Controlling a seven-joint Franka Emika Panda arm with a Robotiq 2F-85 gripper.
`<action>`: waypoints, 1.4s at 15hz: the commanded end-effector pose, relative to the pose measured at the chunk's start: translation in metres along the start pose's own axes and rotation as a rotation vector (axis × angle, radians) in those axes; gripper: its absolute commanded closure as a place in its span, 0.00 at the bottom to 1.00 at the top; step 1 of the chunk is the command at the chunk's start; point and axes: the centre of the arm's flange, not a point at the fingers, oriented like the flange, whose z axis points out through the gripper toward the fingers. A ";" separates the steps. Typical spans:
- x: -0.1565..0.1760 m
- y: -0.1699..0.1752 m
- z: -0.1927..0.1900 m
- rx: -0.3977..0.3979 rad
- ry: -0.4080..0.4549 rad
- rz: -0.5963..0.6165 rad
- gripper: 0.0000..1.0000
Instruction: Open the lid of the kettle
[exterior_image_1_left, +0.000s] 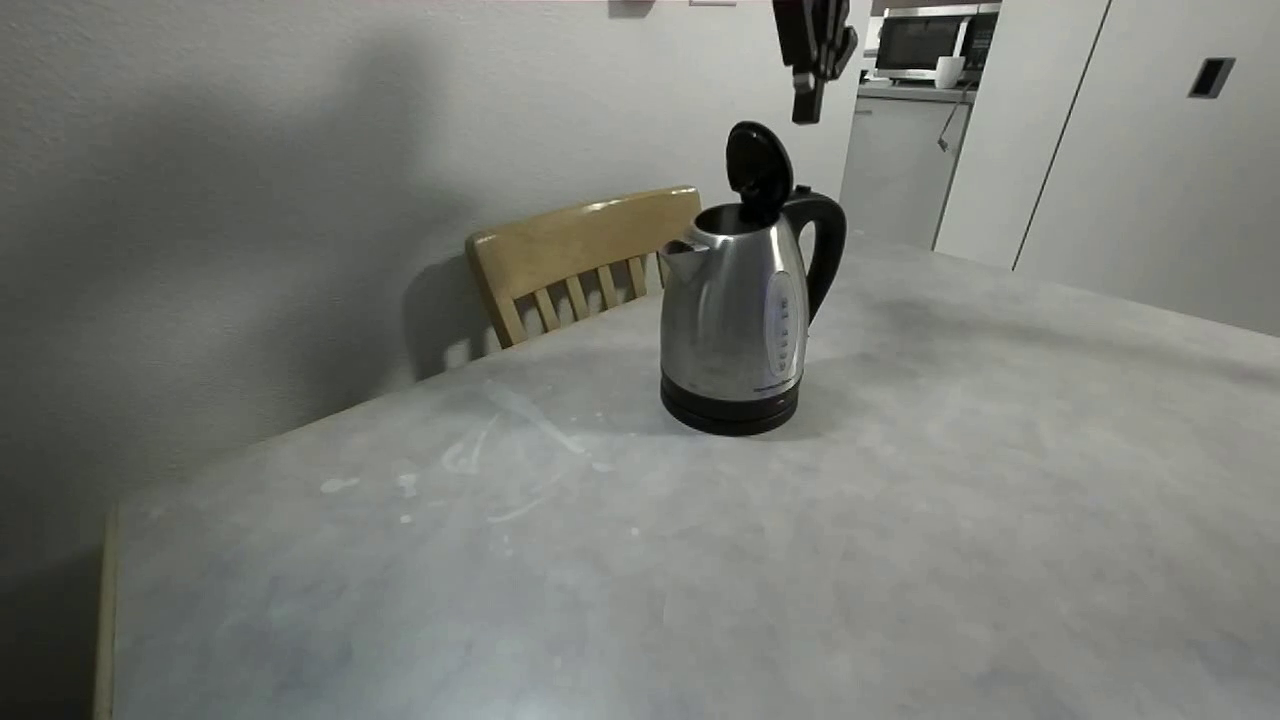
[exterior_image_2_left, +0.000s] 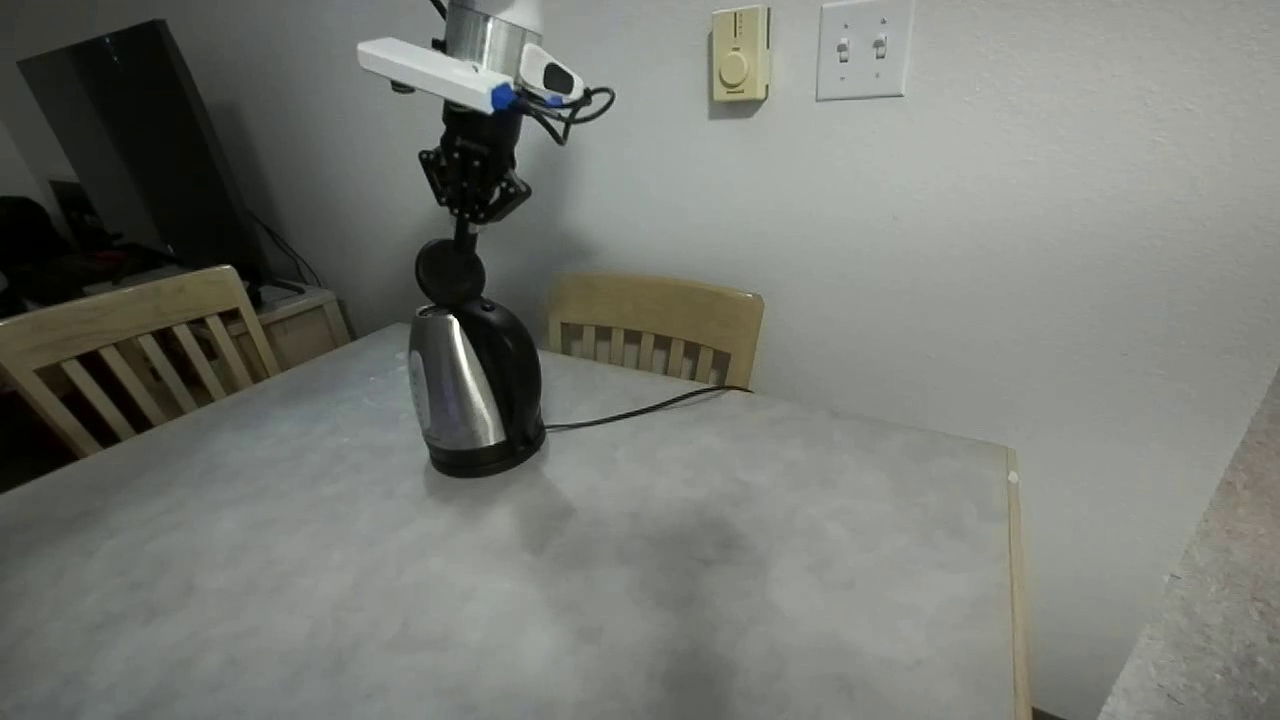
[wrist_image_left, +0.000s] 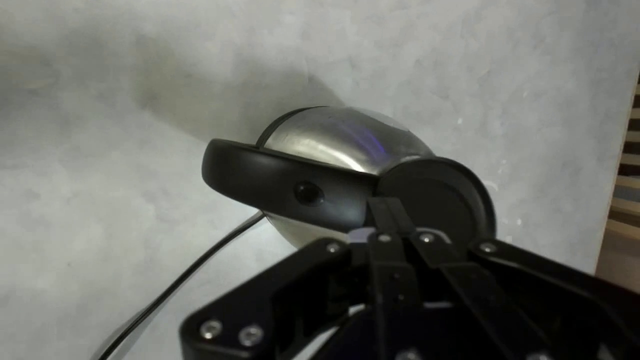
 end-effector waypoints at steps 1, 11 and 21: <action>-0.023 -0.020 -0.025 -0.045 0.040 -0.060 1.00; -0.024 -0.029 -0.045 -0.045 0.080 -0.110 0.73; -0.013 -0.028 -0.046 -0.032 0.071 -0.097 0.33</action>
